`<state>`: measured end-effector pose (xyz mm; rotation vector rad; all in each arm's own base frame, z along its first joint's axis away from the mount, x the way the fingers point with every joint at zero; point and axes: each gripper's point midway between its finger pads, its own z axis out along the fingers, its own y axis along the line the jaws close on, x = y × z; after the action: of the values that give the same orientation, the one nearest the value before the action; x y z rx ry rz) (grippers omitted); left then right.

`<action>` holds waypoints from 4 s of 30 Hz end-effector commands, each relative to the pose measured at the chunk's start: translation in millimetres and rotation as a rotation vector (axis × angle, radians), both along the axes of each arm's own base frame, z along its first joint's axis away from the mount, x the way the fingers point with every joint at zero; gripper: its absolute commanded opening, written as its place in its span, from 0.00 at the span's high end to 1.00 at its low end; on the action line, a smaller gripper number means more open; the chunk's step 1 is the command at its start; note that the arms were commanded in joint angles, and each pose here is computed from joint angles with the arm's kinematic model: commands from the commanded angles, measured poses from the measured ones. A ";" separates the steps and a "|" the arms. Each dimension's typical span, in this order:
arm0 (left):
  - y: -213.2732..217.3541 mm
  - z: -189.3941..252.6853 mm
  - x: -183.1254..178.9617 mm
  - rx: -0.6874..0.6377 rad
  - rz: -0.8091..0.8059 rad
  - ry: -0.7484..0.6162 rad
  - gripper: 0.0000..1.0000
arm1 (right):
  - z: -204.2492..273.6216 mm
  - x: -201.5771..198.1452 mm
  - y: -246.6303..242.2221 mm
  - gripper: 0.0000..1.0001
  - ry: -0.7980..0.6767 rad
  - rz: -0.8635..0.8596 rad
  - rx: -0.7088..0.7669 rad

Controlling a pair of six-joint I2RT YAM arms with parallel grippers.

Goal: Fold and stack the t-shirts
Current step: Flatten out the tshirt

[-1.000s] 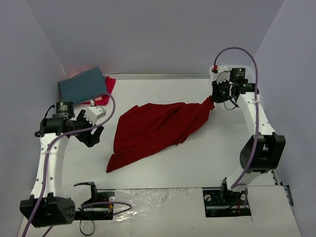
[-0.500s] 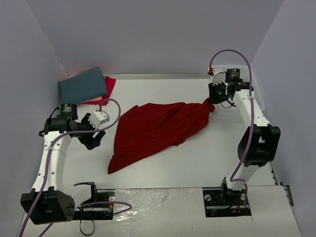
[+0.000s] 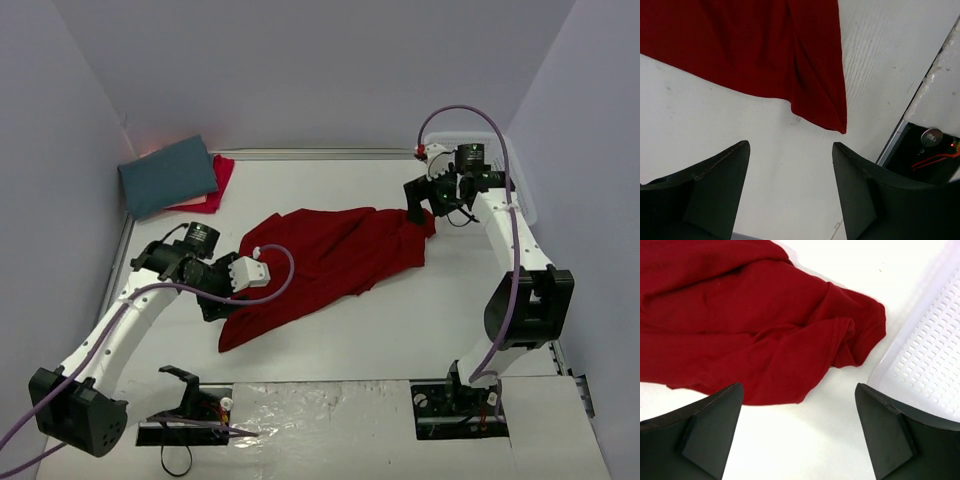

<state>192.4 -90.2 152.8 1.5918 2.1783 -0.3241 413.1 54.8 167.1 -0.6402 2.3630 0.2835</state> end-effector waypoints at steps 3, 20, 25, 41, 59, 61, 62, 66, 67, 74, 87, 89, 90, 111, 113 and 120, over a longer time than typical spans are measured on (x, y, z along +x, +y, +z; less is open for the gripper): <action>-3.9 -18.6 -8.5 0.129 -0.047 -0.006 0.39 | 31.7 -33.9 0.8 0.05 -0.049 0.042 -0.009; -7.8 -84.1 -41.5 0.318 -0.132 0.080 0.57 | 6.9 -72.9 2.1 0.04 0.016 0.048 0.020; -4.2 -99.9 -42.8 0.400 -0.128 0.119 0.62 | -1.3 -76.8 3.2 0.04 0.032 0.051 0.037; -9.8 -123.7 -34.9 0.454 -0.131 0.161 0.67 | -16.8 -79.1 -6.2 0.05 0.048 0.028 0.048; -12.5 -128.7 -30.3 0.479 -0.114 0.183 0.85 | -36.7 -80.1 -6.0 0.05 0.098 0.033 0.023; -11.9 -128.2 -29.4 0.482 -0.103 0.178 0.97 | -39.3 -80.0 -5.7 0.05 0.106 0.033 0.019; -12.9 -126.8 -28.2 0.478 -0.103 0.174 0.98 | -39.4 -80.0 -5.8 0.05 0.105 0.034 0.016; -19.2 -110.2 -29.3 0.427 -0.100 0.160 0.98 | -42.0 -80.4 -5.3 0.05 0.111 0.036 0.010; -21.1 -101.6 -26.4 0.415 -0.102 0.142 0.98 | -42.6 -80.8 -5.3 0.05 0.113 0.036 0.010; -16.0 -48.4 11.5 0.344 -0.027 -0.009 0.98 | -43.2 -81.1 -6.8 0.05 0.110 0.031 0.002; 55.7 7.5 122.6 0.313 0.557 -0.327 0.98 | -40.7 -85.1 7.8 0.05 0.084 0.108 -0.014; 76.0 6.8 131.4 0.335 0.649 -0.342 0.98 | -43.4 -88.5 19.1 0.05 0.088 0.151 -0.033; 80.5 8.5 137.4 0.322 0.696 -0.358 0.98 | -46.7 -88.5 20.3 0.05 0.092 0.161 -0.058; 110.1 -14.6 151.4 0.334 0.946 -0.316 0.98 | -101.5 -169.4 80.9 0.67 0.240 0.551 -0.302; 107.9 -14.4 151.1 0.323 0.940 -0.314 0.98 | -107.8 -165.5 81.5 0.67 0.257 0.547 -0.311; 107.9 -14.9 147.0 0.315 0.933 -0.317 0.98 | -125.4 -149.4 84.3 0.55 0.292 0.547 -0.367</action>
<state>336.6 16.8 122.0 0.5859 2.5401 0.5340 252.1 139.4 40.1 -1.4909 2.5000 0.2482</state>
